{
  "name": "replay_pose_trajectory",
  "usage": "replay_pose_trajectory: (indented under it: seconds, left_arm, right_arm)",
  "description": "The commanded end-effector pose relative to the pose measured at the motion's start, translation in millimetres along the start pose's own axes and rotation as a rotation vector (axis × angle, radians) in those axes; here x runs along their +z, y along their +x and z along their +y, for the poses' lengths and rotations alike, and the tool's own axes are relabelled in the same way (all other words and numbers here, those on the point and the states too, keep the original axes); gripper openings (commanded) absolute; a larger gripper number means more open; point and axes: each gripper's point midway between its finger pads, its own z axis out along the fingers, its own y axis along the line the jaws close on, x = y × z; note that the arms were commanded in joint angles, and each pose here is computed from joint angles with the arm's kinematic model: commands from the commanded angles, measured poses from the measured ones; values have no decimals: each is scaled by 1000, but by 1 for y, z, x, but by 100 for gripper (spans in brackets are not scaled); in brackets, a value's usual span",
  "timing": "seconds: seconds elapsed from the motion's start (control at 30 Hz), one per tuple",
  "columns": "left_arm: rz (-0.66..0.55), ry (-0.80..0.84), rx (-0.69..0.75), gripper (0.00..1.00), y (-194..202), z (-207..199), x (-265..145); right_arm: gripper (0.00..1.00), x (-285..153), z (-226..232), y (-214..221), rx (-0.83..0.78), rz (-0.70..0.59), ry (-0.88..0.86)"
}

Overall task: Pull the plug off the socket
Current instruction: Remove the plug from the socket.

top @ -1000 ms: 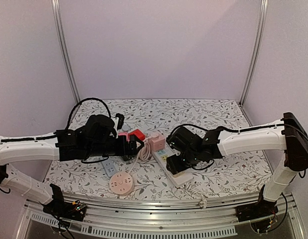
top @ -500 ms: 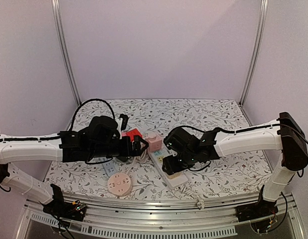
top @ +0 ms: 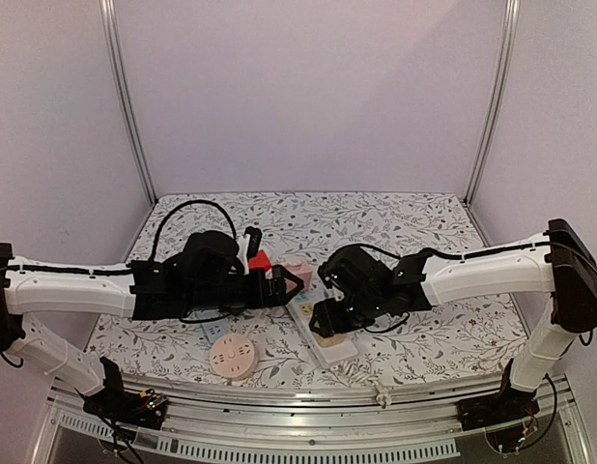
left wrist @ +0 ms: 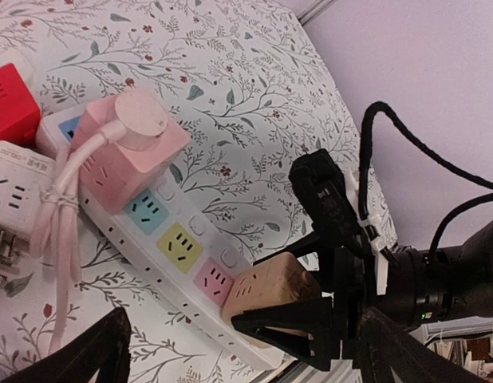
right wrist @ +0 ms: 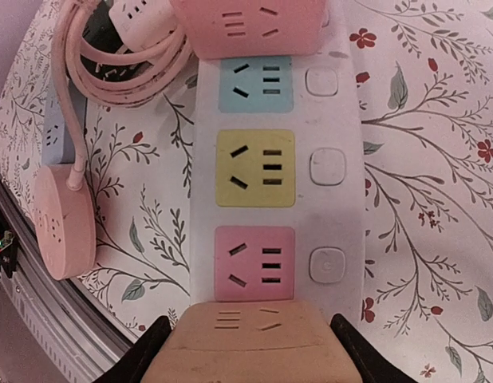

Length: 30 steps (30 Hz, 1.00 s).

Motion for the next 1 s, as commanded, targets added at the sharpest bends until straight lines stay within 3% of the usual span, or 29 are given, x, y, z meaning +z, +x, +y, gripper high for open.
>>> replay_pose_trajectory:
  seconds: [0.0,0.2,0.73,0.97]
  left_arm:
    - [14,119,-79,96,14,-18,10]
    - [65,142,-143,90,35,-20,29]
    - [52,-43,-268,69,63,41,44]
    - [58,-49,-304,68,69,51,56]
  right_arm:
    - [12,-47,49,-51,65,-193,-222]
    - [12,-56,51,-53,86,-213,-244]
    - [12,-43,52,-42,89,-180,-249]
    - [12,-44,56,-42,87,-178,-262]
